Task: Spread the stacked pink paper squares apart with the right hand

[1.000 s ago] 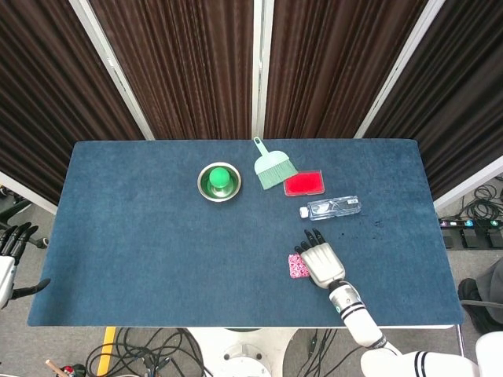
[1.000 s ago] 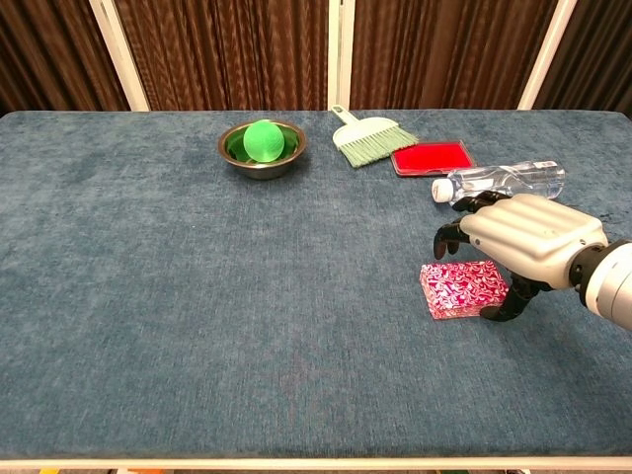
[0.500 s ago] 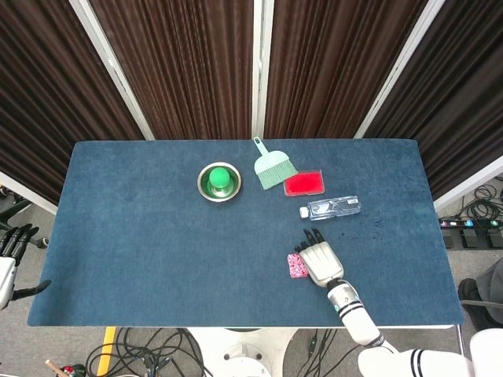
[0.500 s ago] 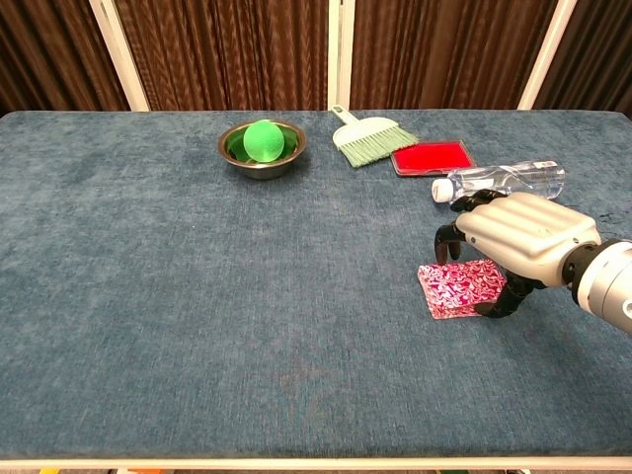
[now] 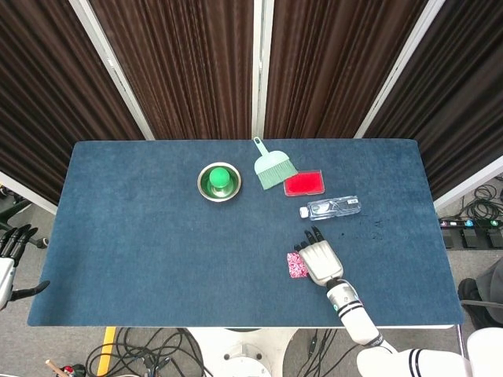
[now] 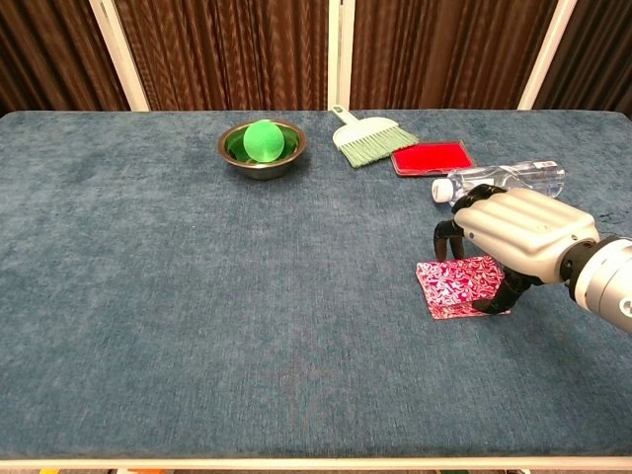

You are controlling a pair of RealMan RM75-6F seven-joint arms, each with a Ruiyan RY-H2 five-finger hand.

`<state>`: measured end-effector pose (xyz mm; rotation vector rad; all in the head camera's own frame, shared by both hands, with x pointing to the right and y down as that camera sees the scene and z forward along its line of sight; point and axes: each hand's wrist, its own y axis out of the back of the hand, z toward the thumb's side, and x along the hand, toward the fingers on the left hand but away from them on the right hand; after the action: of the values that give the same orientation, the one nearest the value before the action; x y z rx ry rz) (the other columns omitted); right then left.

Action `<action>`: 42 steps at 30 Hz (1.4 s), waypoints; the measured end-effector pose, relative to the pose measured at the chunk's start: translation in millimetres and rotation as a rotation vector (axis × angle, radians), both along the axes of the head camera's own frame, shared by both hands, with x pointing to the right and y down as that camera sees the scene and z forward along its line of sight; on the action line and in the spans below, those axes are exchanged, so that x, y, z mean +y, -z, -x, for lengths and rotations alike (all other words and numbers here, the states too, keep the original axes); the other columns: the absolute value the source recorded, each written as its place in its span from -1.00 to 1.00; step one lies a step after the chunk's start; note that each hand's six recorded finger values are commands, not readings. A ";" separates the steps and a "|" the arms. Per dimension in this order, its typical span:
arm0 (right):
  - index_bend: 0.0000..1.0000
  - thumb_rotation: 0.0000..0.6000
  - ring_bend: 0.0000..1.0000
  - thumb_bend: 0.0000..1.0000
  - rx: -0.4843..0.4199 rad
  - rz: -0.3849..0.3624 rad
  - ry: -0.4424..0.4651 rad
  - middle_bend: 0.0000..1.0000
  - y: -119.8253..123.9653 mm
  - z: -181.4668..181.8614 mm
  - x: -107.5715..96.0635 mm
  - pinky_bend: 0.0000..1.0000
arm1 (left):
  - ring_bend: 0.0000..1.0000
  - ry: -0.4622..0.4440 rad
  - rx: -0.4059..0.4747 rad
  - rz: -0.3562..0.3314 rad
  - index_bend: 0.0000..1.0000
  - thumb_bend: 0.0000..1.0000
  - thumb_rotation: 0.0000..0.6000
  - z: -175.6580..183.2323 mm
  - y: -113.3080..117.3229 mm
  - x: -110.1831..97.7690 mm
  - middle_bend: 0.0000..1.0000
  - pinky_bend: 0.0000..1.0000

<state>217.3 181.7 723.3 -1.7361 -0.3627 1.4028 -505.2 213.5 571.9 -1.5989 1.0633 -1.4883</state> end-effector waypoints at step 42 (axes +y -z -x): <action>-0.05 1.00 -0.72 -0.68 0.085 -0.100 -0.272 -0.09 31.3 -158.0 -15.6 -1.00 | -0.91 -0.053 -0.019 0.029 -0.82 -1.00 1.00 -27.0 -6.3 -4.3 -0.87 -0.65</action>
<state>375.2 166.1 692.0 -1.5838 -0.6305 1.6167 -478.2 209.2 578.2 -1.6175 0.9850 -1.4875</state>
